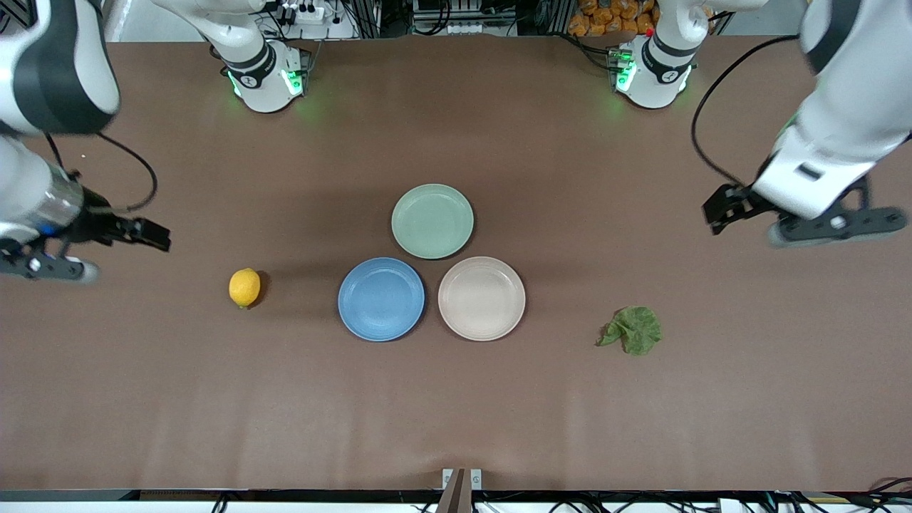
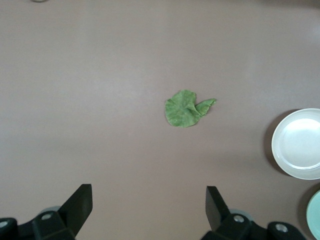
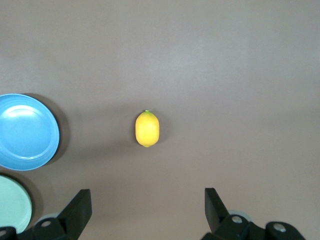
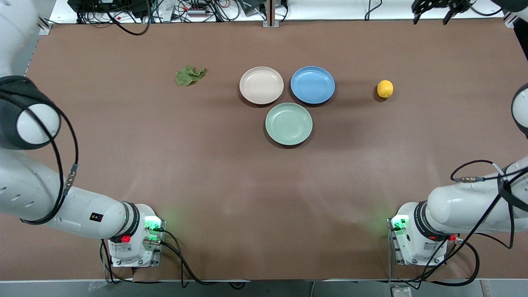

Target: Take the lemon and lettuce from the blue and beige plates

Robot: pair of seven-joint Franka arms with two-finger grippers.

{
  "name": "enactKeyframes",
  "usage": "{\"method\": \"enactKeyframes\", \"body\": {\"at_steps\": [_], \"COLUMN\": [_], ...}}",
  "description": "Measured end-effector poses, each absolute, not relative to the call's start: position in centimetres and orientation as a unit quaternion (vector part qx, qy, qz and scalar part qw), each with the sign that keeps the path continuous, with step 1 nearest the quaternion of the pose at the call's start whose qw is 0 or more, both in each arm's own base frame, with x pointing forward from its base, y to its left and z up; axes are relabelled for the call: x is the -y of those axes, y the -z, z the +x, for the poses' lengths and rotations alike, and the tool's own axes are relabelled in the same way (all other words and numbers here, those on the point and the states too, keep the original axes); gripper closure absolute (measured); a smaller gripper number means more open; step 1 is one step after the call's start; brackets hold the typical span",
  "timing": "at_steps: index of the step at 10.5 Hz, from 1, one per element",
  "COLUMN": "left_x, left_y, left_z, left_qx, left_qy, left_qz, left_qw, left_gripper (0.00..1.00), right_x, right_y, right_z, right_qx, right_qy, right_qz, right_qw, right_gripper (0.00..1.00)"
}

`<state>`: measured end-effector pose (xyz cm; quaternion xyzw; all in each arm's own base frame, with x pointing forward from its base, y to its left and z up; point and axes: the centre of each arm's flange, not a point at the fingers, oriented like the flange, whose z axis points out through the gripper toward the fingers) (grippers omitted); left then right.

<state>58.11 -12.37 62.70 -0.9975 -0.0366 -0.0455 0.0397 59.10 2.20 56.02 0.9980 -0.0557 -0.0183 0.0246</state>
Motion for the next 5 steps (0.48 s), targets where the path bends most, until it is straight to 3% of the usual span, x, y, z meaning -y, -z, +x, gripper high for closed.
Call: {"method": "enactKeyframes", "body": {"at_steps": [5], "left_x": [9.3], "left_y": [-63.8], "left_z": [57.6], "left_qx": [0.058], "left_qy": [0.044], "left_qz": [-0.997], "left_qw": [0.022], "left_gripper": [0.00], "right_x": [-3.3], "right_y": [-61.2], "right_z": [55.7], "right_qx": [0.044], "right_qy": [0.013], "right_qz": [0.998], "right_qw": [0.031], "right_gripper": [0.00]}}
